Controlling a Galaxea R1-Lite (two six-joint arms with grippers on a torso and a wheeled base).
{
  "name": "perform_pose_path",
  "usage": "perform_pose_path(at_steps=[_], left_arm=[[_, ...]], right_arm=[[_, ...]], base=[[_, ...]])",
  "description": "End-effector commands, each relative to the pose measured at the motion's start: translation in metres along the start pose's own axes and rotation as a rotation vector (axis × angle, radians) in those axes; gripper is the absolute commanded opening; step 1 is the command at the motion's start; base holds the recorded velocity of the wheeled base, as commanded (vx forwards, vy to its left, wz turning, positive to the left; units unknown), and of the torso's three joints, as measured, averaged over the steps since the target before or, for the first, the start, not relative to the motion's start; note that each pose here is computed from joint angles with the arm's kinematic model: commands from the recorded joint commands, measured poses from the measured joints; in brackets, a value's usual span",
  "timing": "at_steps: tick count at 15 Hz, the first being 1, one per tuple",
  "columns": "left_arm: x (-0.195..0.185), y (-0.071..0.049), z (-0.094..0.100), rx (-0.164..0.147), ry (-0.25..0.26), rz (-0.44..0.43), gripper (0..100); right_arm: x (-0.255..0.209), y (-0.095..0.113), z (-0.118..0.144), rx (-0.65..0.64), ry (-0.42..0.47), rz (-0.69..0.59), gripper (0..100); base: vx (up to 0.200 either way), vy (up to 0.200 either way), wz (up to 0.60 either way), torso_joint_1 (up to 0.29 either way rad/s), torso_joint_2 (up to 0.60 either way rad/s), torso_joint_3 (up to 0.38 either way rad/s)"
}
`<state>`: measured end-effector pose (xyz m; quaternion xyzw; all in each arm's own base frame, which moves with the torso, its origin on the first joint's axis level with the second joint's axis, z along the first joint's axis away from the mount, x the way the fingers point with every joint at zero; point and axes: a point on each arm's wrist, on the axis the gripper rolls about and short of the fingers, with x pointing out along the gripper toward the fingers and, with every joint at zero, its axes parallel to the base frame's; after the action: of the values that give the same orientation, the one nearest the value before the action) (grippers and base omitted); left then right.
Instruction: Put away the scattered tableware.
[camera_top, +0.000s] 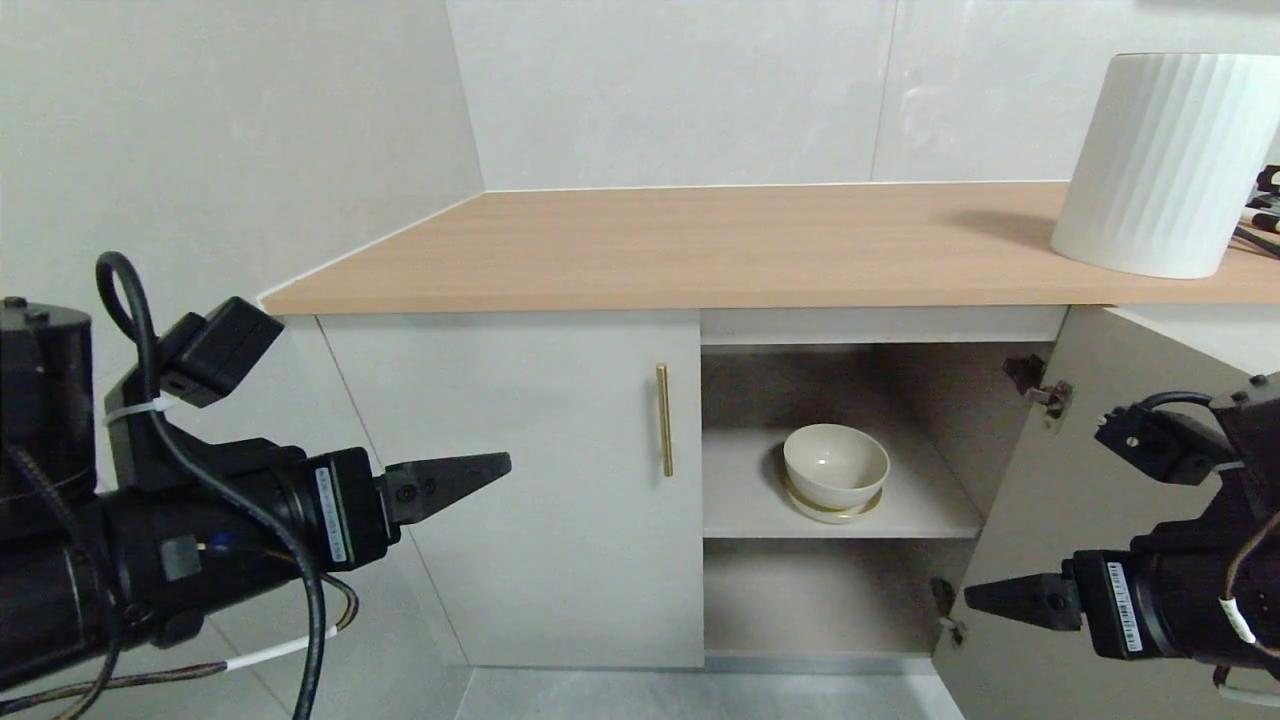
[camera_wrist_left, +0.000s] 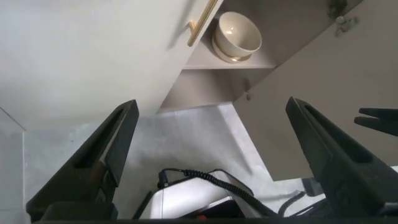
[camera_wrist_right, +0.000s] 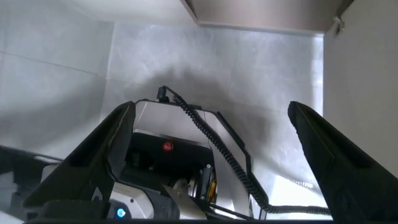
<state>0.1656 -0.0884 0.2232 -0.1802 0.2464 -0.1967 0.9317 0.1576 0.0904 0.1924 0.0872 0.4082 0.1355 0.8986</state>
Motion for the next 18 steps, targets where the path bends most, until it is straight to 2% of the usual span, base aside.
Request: perform_pose_path(at_steps=[1, 10, 17, 18], left_arm=[[-0.002, 0.001, 0.000, -0.002, -0.002, 0.001, 100], [0.003, 0.002, -0.003, -0.002, 0.020, 0.008, 100], [0.002, 0.002, -0.003, -0.002, 0.018, 0.005, 100], [0.002, 0.002, -0.003, 0.000, 0.018, 0.005, 100]], right_arm=[[-0.007, 0.000, -0.002, -0.003, -0.018, 0.013, 100], [0.003, 0.000, -0.004, -0.007, 0.020, -0.006, 100], [0.011, -0.001, -0.005, -0.007, 0.049, -0.020, 100], [0.011, -0.001, -0.006, -0.007, 0.052, -0.021, 100]], base=[[0.000, 0.000, 0.00, 0.000, 0.00, 0.000], [-0.200, 0.000, 0.00, 0.003, 0.00, 0.003], [-0.200, 0.000, 0.00, 0.002, 0.00, 0.002], [0.000, 0.000, 0.00, 0.000, 0.00, 0.000]])
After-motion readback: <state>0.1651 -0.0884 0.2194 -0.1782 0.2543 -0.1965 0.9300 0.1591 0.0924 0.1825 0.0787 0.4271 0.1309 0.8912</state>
